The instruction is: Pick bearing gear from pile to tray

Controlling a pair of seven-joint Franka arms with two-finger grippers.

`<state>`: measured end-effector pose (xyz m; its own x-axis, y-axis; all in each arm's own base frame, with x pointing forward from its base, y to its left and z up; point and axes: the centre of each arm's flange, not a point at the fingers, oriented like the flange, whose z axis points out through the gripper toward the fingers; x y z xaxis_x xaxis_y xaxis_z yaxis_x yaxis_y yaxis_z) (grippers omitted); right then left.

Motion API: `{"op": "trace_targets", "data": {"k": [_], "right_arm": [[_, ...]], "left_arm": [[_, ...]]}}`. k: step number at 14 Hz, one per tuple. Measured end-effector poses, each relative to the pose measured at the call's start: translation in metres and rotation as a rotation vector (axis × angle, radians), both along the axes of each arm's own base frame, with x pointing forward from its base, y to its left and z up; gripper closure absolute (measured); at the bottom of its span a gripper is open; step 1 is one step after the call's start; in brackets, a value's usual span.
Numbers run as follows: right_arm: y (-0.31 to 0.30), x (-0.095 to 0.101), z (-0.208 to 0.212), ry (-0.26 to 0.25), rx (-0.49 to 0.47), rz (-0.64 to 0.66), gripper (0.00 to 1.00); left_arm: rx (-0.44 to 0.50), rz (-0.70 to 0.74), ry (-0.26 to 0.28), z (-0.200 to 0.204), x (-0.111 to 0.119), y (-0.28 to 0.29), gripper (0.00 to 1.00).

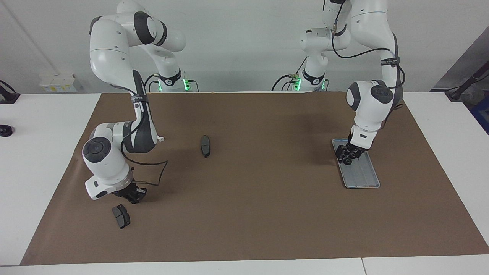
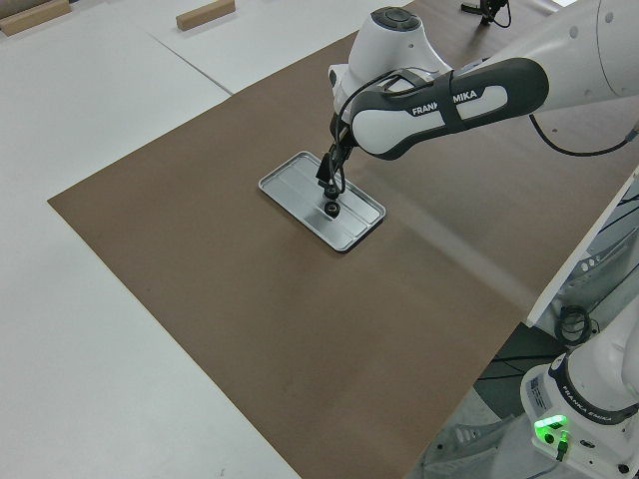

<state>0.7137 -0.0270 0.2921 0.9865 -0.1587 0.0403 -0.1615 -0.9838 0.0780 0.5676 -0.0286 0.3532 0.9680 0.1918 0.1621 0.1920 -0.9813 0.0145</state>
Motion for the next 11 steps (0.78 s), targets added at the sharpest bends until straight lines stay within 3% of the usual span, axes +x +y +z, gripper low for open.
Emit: {"op": "trace_targets", "data": {"k": [7, 11], "right_arm": [[0.024, 0.004, 0.013, -0.03, 0.026, 0.033, 0.75], [0.111, 0.012, 0.041, -0.158, 0.093, 0.152, 0.75]], "left_arm": [[0.016, -0.05, 0.007, 0.101, 0.031, -0.004, 0.0], [0.018, -0.085, -0.005, 0.157, 0.031, -0.021, 0.0]]}}
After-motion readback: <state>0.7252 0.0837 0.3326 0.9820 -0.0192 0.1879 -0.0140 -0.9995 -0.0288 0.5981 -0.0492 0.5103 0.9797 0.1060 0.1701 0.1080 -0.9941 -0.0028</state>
